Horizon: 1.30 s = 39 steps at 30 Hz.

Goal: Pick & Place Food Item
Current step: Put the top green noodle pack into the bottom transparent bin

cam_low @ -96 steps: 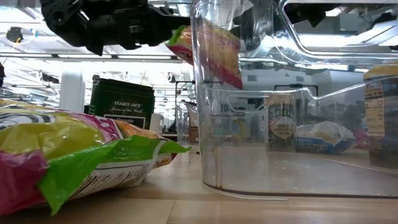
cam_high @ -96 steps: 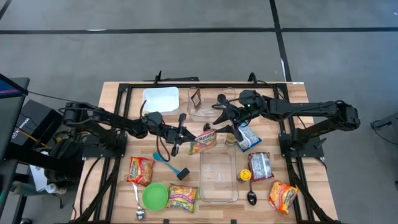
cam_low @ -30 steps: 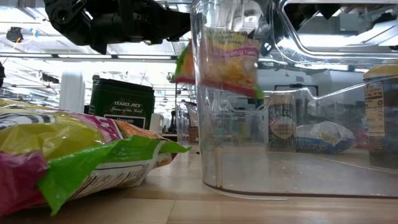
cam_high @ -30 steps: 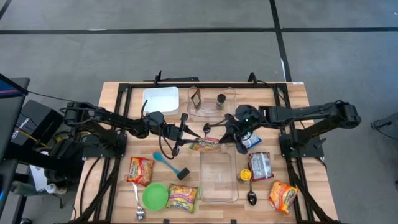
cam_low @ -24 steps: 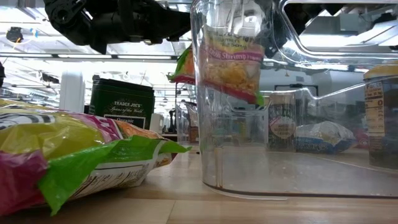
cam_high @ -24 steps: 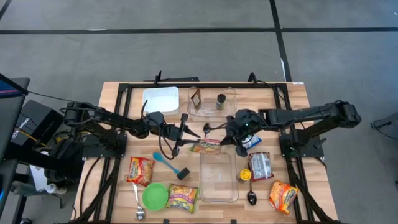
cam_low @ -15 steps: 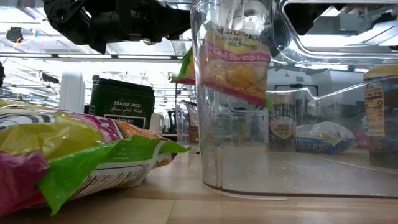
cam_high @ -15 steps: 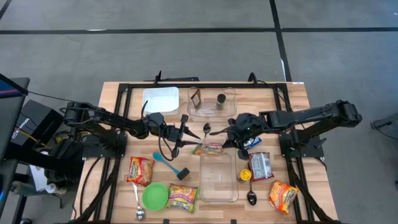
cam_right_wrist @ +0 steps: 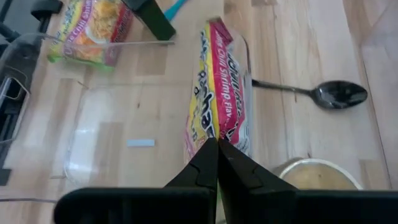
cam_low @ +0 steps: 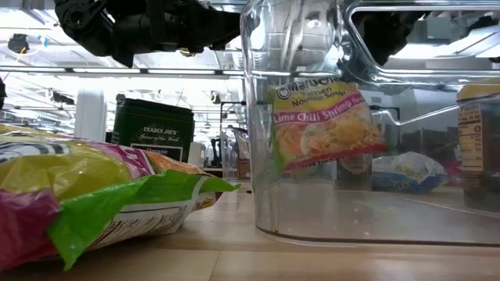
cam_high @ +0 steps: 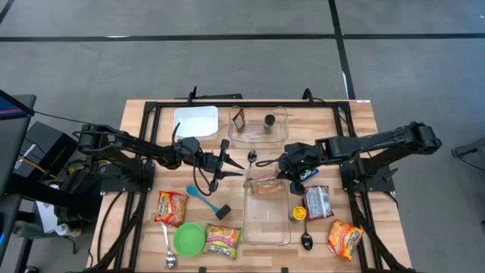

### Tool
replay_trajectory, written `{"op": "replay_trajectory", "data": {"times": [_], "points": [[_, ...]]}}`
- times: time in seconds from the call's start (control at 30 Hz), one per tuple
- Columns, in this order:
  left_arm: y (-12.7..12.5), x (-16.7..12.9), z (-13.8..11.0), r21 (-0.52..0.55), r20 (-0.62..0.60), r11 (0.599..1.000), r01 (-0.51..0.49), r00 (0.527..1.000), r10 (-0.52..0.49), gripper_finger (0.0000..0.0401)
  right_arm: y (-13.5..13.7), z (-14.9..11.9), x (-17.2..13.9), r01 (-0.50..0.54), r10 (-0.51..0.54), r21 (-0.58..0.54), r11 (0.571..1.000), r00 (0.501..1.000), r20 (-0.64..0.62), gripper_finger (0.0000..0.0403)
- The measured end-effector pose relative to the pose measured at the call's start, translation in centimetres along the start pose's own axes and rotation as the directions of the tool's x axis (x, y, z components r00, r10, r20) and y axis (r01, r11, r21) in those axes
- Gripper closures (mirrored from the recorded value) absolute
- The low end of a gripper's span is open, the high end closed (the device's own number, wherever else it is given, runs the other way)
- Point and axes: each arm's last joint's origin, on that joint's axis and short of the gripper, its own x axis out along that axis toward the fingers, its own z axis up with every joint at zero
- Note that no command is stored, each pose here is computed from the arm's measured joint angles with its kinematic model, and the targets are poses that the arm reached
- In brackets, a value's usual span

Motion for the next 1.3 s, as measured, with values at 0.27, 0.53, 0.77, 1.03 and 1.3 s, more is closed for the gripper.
{"op": "replay_trajectory", "data": {"times": [0.27,0.53,0.77,1.03,1.3], "points": [[0.0,0.0,0.0,-0.002,-0.004,1.000,0.002,1.000,-0.002,0.0313,0.0,0.2,0.0,-0.002,0.002,0.018,1.000,1.000,0.016,0.0403],[0.0,0.0,-0.1,-0.003,-0.007,1.000,0.003,1.000,-0.003,0.0313,-0.1,-0.1,1.0,0.005,-0.003,0.045,0.999,1.000,-0.030,0.0403],[-0.1,0.0,-0.2,-0.008,-0.021,1.000,0.009,1.000,-0.009,0.0313,-0.3,-0.7,3.6,0.022,-0.015,0.052,0.998,0.991,-0.132,0.0403],[-0.1,0.0,-0.2,-0.008,-0.022,1.000,0.010,1.000,-0.010,0.0313,-0.3,-1.1,3.7,0.049,-0.040,0.054,0.997,0.986,-0.160,0.0403],[-0.1,0.0,-0.2,-0.008,-0.024,1.000,0.010,1.000,-0.010,0.0313,0.6,-0.9,2.4,0.139,-0.134,0.044,0.989,0.986,-0.101,0.0403]]}}
